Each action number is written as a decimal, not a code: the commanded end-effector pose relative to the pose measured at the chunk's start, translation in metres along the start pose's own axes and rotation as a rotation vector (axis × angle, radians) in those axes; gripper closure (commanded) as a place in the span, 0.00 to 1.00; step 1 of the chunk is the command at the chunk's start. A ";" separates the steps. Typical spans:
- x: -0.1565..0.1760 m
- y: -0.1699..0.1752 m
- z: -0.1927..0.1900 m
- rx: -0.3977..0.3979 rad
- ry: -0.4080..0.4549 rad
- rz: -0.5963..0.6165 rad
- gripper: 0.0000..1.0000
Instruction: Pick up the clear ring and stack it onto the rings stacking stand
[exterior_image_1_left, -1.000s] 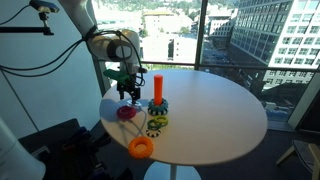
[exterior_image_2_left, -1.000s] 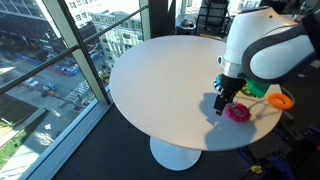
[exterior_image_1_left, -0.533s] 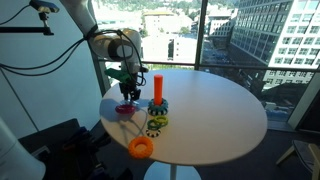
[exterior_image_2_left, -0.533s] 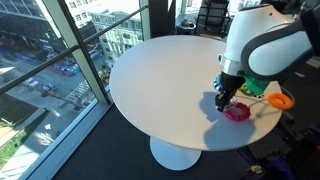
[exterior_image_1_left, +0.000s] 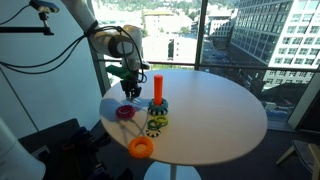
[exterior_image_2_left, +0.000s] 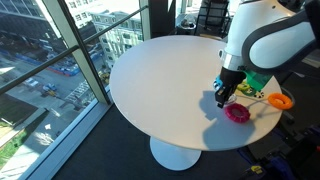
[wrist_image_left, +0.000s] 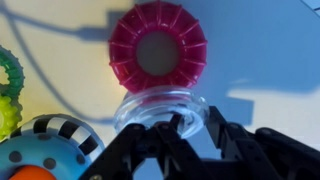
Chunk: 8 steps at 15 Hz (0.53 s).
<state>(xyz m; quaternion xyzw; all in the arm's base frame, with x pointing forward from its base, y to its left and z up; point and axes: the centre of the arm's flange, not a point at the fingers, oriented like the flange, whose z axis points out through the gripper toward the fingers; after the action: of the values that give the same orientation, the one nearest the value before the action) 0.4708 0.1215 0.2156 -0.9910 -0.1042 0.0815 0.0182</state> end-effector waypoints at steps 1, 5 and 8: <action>-0.002 0.004 -0.033 0.003 0.014 0.007 0.92; -0.003 0.008 -0.067 -0.019 0.089 0.014 0.91; -0.003 0.012 -0.094 -0.026 0.153 0.019 0.92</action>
<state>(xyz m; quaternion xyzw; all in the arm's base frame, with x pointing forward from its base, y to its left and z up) 0.4831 0.1149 0.2764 -0.9946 -0.0981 0.0300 0.0175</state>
